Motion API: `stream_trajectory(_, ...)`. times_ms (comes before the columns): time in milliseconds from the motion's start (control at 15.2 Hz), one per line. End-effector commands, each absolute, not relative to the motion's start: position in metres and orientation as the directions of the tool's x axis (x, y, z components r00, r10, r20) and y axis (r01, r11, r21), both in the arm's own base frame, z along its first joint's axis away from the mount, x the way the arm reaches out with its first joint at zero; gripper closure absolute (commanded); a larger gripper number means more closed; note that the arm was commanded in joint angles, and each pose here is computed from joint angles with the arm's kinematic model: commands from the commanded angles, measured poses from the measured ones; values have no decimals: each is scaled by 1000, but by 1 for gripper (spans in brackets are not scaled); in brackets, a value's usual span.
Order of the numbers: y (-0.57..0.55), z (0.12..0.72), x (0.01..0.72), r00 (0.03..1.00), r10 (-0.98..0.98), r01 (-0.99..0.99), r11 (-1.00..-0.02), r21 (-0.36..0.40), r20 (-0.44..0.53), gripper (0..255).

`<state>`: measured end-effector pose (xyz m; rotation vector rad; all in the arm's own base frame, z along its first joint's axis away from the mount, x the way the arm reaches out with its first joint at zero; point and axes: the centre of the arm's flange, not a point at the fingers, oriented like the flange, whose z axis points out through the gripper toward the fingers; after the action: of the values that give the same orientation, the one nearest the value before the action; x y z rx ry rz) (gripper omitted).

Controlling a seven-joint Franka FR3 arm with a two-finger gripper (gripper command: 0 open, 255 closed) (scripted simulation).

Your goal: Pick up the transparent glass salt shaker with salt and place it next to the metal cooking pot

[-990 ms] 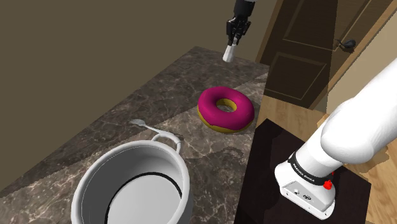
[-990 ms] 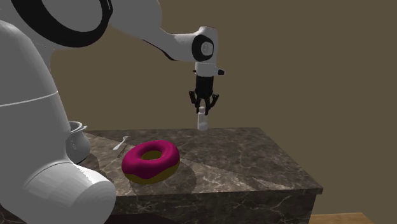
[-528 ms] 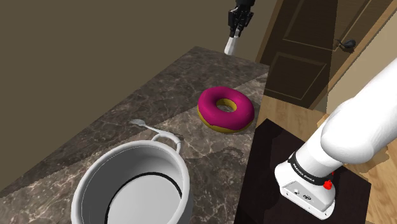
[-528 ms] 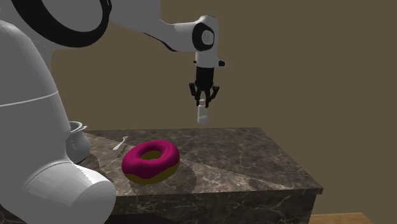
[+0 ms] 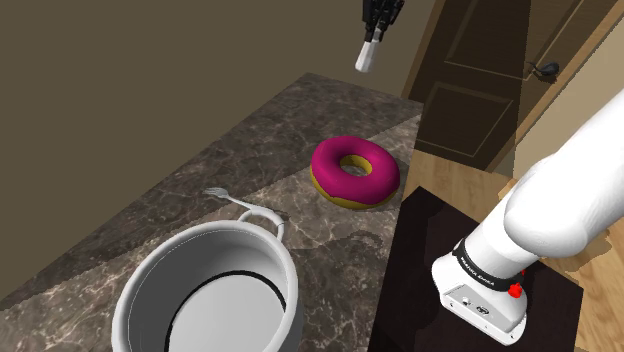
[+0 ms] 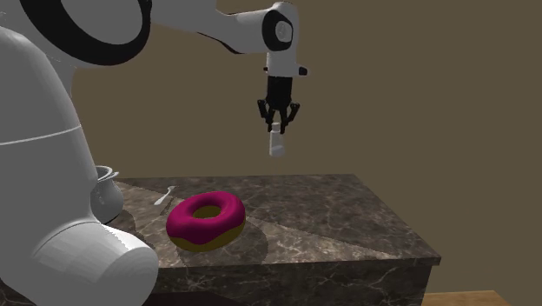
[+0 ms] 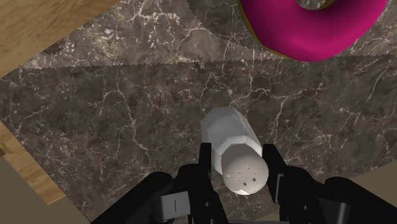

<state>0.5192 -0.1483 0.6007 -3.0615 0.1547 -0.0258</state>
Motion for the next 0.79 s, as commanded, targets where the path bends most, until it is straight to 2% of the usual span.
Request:
stream_trajectory(0,-149,608,519,995,-101,-100,-992,-77,13,255)
stream_trajectory(726,-33,608,431,995,-101,-100,-992,-77,13,255)
